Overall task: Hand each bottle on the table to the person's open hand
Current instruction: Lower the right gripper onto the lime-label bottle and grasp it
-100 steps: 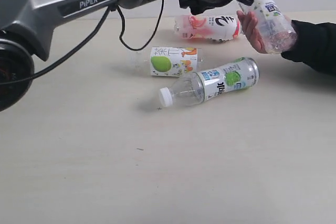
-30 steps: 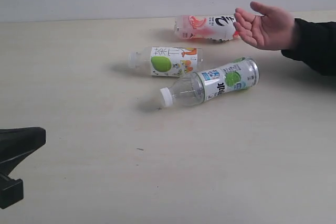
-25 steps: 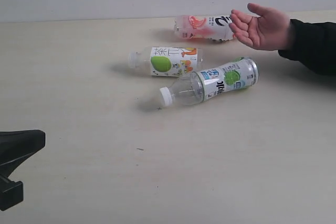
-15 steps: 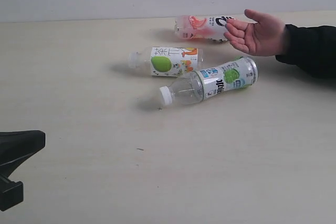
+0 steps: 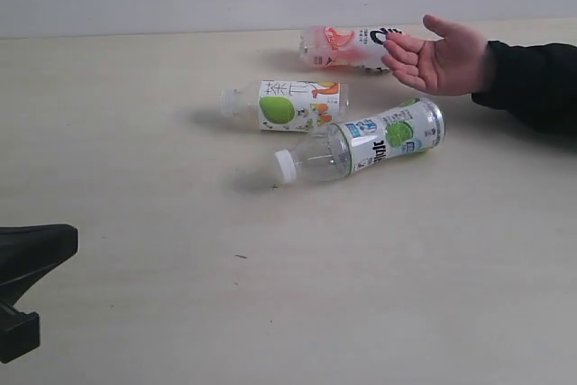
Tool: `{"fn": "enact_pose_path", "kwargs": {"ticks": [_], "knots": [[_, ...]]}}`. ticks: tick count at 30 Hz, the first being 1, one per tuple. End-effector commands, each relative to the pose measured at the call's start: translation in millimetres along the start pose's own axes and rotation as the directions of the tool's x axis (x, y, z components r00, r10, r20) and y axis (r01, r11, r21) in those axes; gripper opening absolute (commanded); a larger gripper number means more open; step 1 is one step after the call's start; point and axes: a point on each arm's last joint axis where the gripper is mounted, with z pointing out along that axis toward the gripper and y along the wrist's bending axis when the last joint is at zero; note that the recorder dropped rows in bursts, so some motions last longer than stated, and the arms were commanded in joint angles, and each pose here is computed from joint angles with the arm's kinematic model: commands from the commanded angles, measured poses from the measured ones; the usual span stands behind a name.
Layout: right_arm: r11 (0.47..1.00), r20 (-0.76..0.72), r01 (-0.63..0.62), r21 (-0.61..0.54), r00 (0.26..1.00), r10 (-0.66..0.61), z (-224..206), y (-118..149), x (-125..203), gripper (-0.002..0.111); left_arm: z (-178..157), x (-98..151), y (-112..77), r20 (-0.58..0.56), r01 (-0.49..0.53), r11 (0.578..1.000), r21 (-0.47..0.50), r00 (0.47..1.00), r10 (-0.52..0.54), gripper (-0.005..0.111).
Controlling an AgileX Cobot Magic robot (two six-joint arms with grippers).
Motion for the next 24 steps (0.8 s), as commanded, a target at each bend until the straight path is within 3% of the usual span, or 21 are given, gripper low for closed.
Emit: {"fn": "enact_pose_path", "kwargs": {"ticks": [1, 2, 3, 4, 5, 6, 7, 9, 10, 12, 15, 18, 24], "knots": [[0.938, -0.440, 0.198, -0.284, 0.842, -0.311, 54.8, 11.3, 14.4, 0.000, -0.4, 0.7, 0.2, 0.001, 0.002, 1.000, 0.000, 1.000, -0.002, 0.000], [0.900, -0.448, 0.181, -0.396, 0.818, -0.361, 63.5, 22.5, 15.6, 0.000, -0.4, 0.7, 0.2, 0.001, 0.002, 1.000, 0.000, 1.000, -0.002, 0.000], [0.757, -0.401, 0.195, -0.624, 0.751, -0.524, 72.5, 45.3, 22.1, 0.000, -0.4, 0.7, 0.2, 0.001, 0.002, 1.000, 0.000, 1.000, -0.002, 0.000], [0.626, -0.331, 0.206, -0.752, 0.704, -0.629, 75.9, 61.9, 28.7, 0.000, -0.4, 0.7, 0.2, 0.001, 0.002, 1.000, 0.000, 1.000, -0.002, 0.000], [0.449, -0.209, 0.232, -0.863, 0.645, -0.735, 79.9, 85.3, 40.2, 0.000, -0.4, 0.7, 0.2, 0.001, 0.002, 1.000, 0.000, 1.000, -0.002, 0.000], [0.330, -0.103, 0.284, -0.900, 0.598, -0.795, 85.2, 98.4, 48.4, 0.000, -0.4, 0.7, 0.2, 0.001, 0.002, 1.000, 0.000, 1.000, -0.002, 0.000], [0.146, 0.057, 0.351, -0.925, 0.507, -0.860, 89.1, 121.5, 59.5, 0.002, -0.4, 0.7, 0.2, 0.001, 0.002, 1.000, 0.000, 1.000, -0.002, 0.000], [0.037, 0.125, 0.367, -0.929, 0.408, -0.905, 94.1, 145.3, 74.4, 0.012, -0.4, 0.7, 0.2, 0.001, 0.002, 1.000, 0.000, 1.000, -0.002, 0.000], [0.022, 0.136, 0.387, -0.922, 0.375, -0.917, 97.4, 149.4, 77.9, 0.018, -0.4, 0.7, 0.2, 0.001, 0.002, 1.000, 0.000, 1.000, -0.002, 0.000], [-0.046, 0.180, 0.458, -0.888, 0.253, -0.951, 108.9, 163.6, 89.6, 0.053, -0.4, 0.7, 0.2, 0.001, 0.002, 1.000, 0.000, 1.000, -0.002, 0.000], [-0.052, 0.184, 0.471, -0.880, 0.238, -0.954, 117.5, 168.5, 97.1, 0.076, -0.4, 0.7, 0.2, 0.001, 0.002, 1.000, 0.000, 1.000, -0.002, 0.000], [-0.049, 0.180, 0.476, -0.878, 0.234, -0.956, 126.0, 170.4, 104.4, 0.076, -0.4, 0.7, 0.2, 0.001, 0.002, 1.000, 0.000, 1.000, -0.002, 0.000], [-0.093, 0.190, 0.533, -0.841, 0.130, -0.973, 144.9, 167.0, 116.7, 0.076, -0.4, 0.7, 0.2, 0.001, 0.002, 1.000, 0.000, 1.000, -0.002, 0.000]]}}
